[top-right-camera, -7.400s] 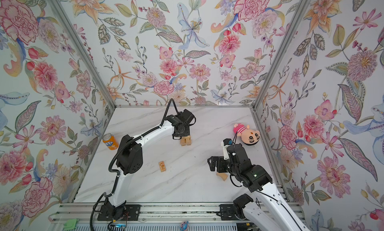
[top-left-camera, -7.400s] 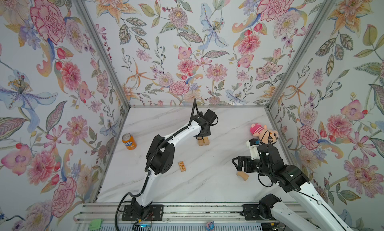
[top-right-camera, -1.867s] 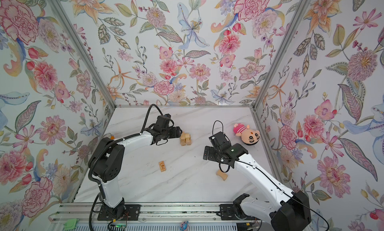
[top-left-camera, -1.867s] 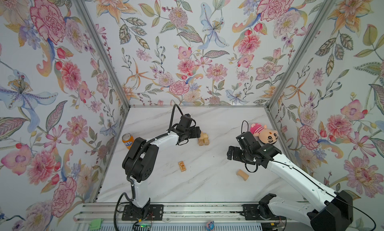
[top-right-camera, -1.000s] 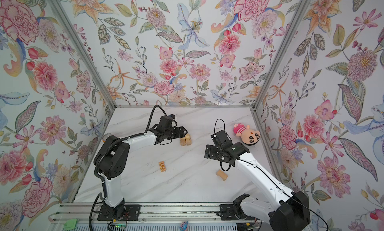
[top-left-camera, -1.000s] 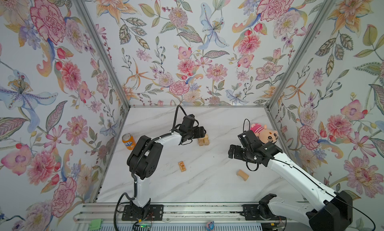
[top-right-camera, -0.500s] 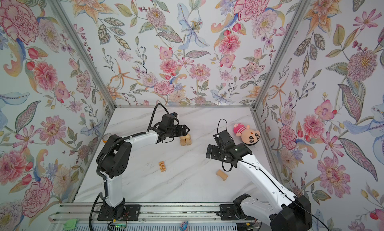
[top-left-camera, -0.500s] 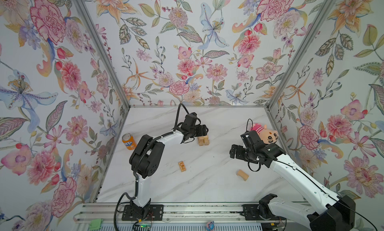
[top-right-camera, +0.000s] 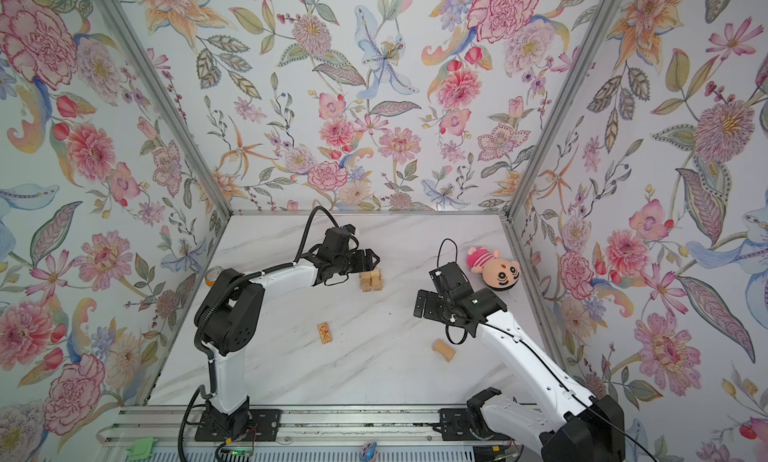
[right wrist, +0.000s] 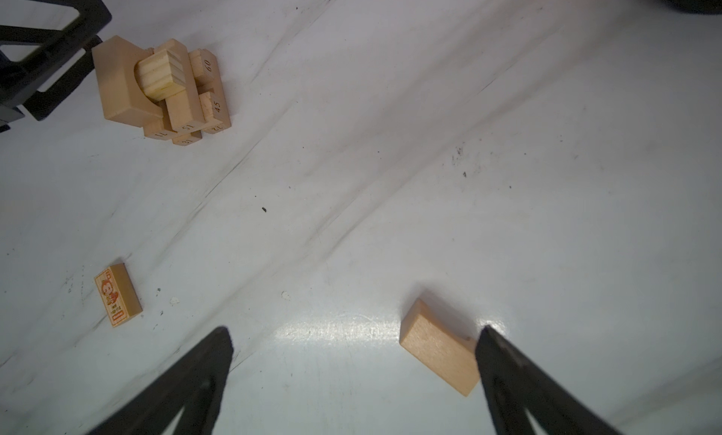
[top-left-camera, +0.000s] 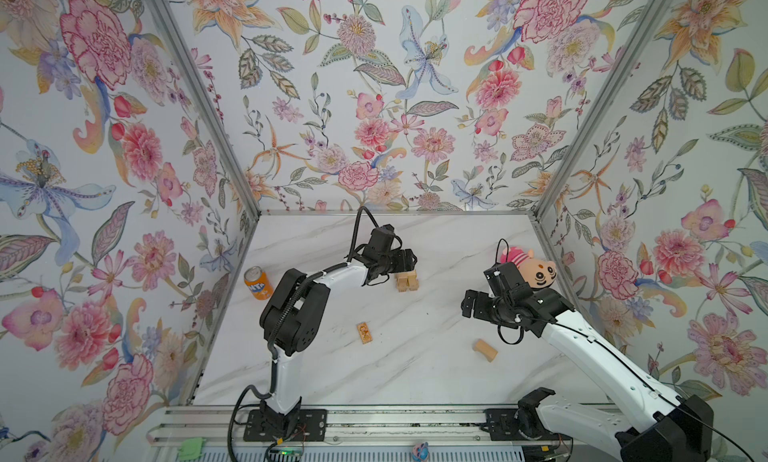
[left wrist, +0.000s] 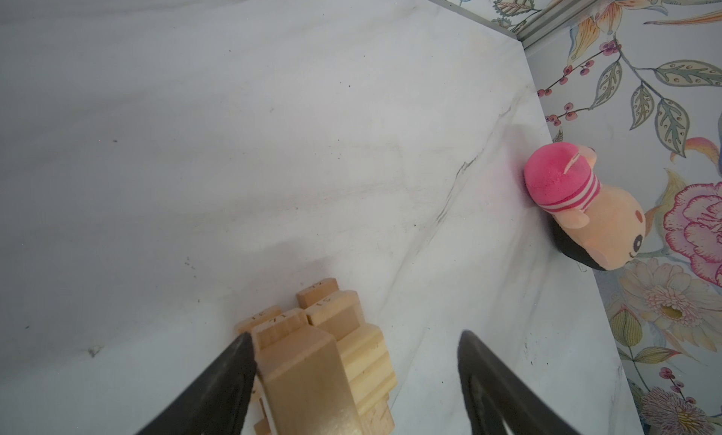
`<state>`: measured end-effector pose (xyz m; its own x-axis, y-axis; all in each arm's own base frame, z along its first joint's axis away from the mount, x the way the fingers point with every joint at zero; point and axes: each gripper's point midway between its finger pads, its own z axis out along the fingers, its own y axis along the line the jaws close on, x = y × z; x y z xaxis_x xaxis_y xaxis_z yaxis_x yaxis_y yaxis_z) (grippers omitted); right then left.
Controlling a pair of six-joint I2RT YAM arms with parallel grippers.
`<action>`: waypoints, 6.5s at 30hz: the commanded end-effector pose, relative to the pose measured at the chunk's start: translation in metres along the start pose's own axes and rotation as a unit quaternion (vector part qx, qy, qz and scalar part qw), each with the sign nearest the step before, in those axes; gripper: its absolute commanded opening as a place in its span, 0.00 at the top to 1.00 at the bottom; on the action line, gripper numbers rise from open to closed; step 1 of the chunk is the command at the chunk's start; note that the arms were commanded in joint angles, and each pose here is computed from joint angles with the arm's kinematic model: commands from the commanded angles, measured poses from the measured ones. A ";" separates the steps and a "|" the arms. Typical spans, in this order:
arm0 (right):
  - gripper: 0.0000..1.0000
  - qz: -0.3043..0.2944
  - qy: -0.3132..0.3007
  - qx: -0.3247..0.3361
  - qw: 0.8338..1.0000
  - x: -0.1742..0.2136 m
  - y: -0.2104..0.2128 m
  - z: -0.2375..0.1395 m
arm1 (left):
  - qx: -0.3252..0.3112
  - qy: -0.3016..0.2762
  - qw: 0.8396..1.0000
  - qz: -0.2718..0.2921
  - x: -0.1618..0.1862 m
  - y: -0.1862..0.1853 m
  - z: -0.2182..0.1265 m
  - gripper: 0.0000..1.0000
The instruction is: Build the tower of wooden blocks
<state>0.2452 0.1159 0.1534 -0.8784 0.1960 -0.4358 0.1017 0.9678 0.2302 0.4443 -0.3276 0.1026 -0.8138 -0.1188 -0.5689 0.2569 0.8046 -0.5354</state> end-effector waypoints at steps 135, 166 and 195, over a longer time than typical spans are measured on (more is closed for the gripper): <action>0.58 -0.117 0.117 0.083 0.983 0.056 -0.007 0.106 | 0.054 0.023 0.986 0.158 0.157 -0.064 -0.174 0.01; 0.76 -0.111 0.080 0.010 0.991 0.020 0.026 0.085 | -0.007 0.004 0.983 0.186 0.128 -0.056 -0.186 0.01; 0.77 -0.198 0.082 -0.021 0.977 -0.074 0.139 0.104 | -0.020 -0.046 0.993 0.110 0.079 0.001 -0.200 0.01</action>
<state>0.3753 0.2532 0.1263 -0.9057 -0.1852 -0.3813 -0.2528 0.9580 0.1352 0.2720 -0.2178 0.1832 -0.6989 -0.0031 -0.7152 0.3747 0.8502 -0.3698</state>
